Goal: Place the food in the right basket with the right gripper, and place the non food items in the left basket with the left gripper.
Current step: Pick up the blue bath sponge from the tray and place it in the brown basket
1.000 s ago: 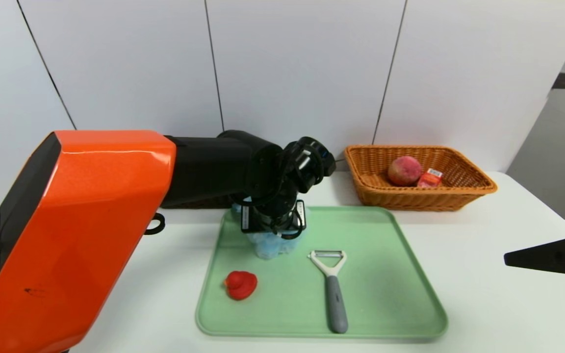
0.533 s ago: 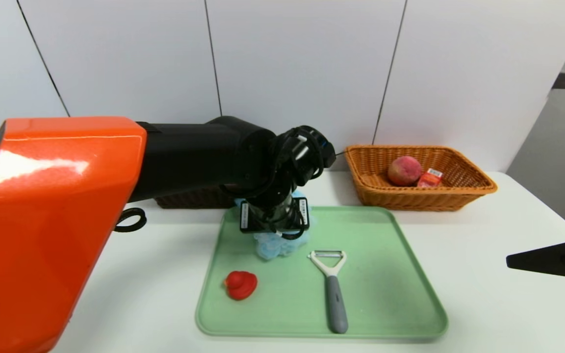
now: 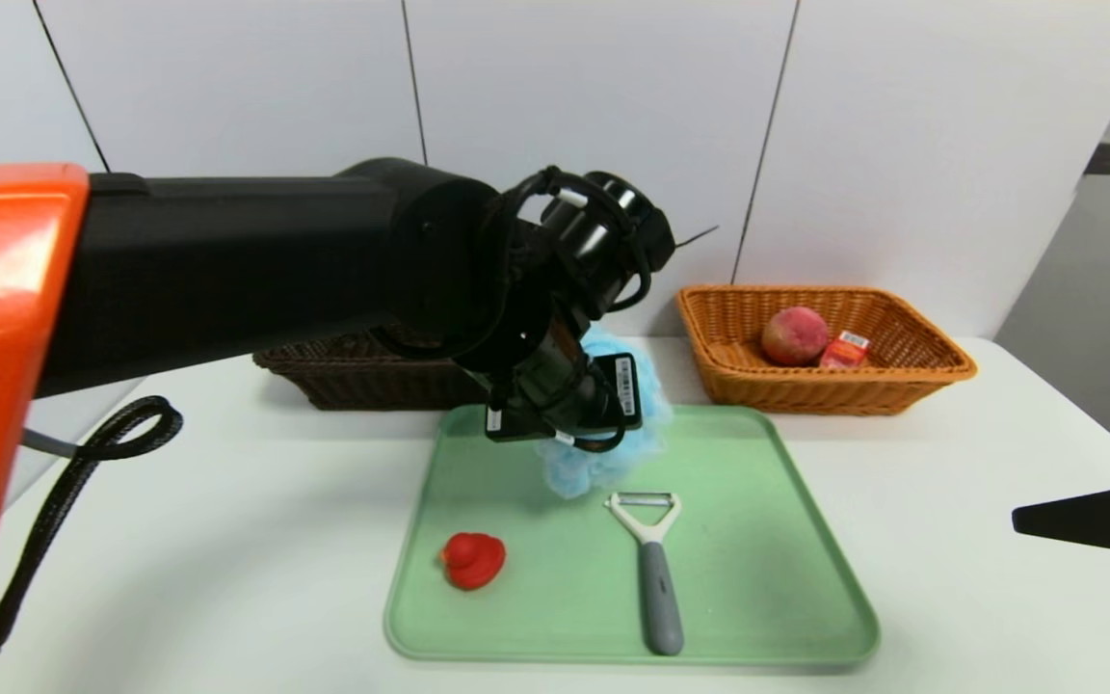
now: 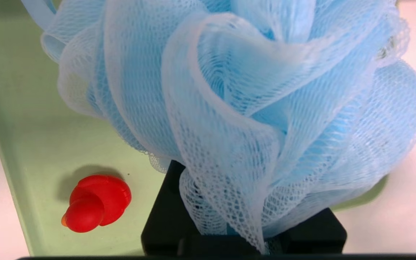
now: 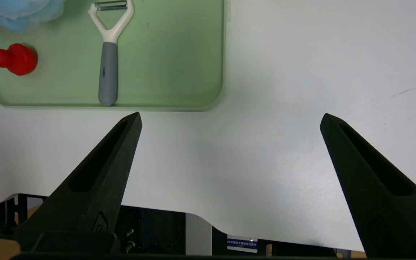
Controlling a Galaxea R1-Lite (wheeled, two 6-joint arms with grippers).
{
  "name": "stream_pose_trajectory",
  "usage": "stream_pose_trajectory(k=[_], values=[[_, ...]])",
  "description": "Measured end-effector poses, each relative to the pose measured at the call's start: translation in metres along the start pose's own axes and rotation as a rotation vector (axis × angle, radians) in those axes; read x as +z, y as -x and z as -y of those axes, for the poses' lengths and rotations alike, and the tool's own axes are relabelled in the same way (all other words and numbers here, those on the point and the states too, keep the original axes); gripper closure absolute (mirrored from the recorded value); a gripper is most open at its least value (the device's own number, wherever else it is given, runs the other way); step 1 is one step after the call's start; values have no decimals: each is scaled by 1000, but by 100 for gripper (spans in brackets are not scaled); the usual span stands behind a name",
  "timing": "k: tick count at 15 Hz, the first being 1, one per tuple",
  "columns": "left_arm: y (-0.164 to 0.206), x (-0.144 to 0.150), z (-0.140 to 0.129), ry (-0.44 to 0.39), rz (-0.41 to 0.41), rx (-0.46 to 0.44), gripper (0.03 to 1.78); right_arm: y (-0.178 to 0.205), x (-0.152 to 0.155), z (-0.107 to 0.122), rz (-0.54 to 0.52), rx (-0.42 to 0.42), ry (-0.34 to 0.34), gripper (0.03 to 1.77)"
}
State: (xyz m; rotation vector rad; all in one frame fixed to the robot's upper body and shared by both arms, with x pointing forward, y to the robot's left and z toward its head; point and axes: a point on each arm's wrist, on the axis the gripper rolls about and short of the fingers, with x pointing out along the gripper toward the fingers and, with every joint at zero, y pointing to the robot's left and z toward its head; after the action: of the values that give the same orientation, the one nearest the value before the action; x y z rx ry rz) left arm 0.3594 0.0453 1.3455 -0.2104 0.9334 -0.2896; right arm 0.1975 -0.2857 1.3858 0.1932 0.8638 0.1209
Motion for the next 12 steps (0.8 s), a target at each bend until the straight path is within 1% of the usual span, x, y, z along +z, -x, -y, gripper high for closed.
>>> stream_pose_trajectory(k=[2, 4, 6, 8, 10, 12], values=[[22, 7, 0, 13, 59, -49, 136, 0, -1, 1, 1, -3, -2, 9], [52, 17, -5, 27, 131, -93, 136, 0, -1, 1, 4, -1, -5, 9], [87, 33, -18, 45, 241, -141, 139, -1, 0, 0, -1, 1, -5, 9], [118, 53, -39, 91, 374, -168, 139, -3, 1, -1, -6, -1, -5, 9], [137, 72, -67, 155, 484, -143, 139, -7, 5, -3, 22, 12, -10, 9], [146, 88, -98, 198, 557, -72, 139, -11, 9, -5, 50, 23, -8, 9]])
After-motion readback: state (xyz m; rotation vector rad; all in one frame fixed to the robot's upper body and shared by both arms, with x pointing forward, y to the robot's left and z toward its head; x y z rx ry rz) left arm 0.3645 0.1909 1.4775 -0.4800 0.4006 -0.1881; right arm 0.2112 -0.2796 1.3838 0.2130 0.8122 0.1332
